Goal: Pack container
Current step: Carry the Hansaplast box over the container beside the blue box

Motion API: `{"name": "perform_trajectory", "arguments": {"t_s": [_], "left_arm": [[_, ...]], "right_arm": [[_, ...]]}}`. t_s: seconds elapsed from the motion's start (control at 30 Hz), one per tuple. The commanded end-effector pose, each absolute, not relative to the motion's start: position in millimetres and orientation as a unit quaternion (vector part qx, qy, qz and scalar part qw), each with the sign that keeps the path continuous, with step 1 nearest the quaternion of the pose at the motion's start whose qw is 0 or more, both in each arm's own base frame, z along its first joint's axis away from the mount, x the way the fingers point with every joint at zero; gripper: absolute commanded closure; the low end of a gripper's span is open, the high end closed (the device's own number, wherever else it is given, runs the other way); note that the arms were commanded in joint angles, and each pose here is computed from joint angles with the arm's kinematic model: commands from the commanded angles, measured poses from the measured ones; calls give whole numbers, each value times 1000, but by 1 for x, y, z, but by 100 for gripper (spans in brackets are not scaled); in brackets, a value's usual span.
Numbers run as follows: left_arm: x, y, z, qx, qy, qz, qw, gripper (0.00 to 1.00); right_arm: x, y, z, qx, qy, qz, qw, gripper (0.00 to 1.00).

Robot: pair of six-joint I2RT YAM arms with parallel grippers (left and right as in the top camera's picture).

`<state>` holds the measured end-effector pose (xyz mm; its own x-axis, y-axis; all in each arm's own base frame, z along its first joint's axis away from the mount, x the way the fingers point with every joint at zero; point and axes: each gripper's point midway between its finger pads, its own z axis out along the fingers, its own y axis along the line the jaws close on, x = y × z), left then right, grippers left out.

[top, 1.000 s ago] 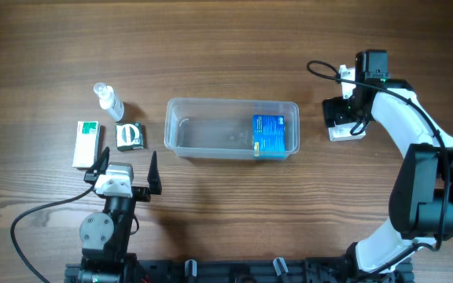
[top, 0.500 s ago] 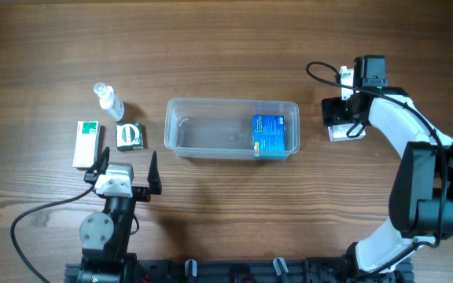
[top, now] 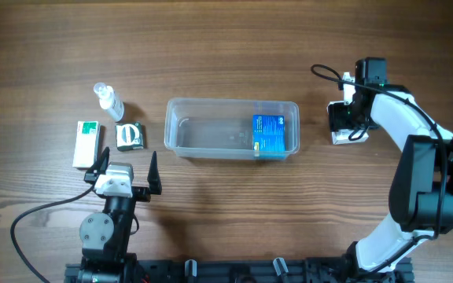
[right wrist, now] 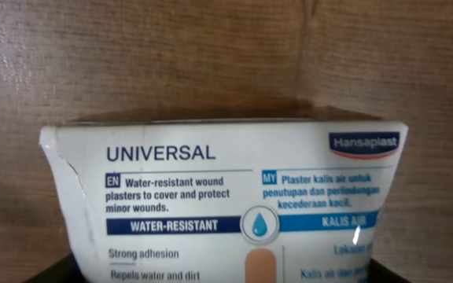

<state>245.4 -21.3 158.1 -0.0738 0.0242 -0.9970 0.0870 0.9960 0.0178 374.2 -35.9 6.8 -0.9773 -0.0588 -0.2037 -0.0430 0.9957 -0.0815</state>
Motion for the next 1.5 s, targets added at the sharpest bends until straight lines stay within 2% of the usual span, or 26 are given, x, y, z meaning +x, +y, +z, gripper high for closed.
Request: {"name": "perform_trajectory", "arguments": {"t_s": [0.0,0.23,0.4,0.5,0.67,0.87,1.23,1.47], "left_arm": [[246,-17,157,36,731,-11,681,0],[246,-17,157,36,731,-11,681,0],[246,-17,157,36,731,-11,681,0],[246,-17,157,36,731,-11,681,0],[246,-17,157,36,731,-11,681,0],[246,-17,157,36,731,-11,681,0],[246,-17,157,36,731,-11,681,0],[246,-17,157,36,731,-11,681,0]], "right_arm": [[396,-35,43,13,990,-30,139,34],[418,19,150,23,980,34,194,32],[405,109,214,1,969,84,232,32],[392,156,230,-9,962,117,246,33],[361,226,215,-25,966,126,223,32],[336,276,174,-42,977,110,179,32],[333,287,87,-36,993,47,105,32],[333,280,73,-35,994,23,98,32]]}}
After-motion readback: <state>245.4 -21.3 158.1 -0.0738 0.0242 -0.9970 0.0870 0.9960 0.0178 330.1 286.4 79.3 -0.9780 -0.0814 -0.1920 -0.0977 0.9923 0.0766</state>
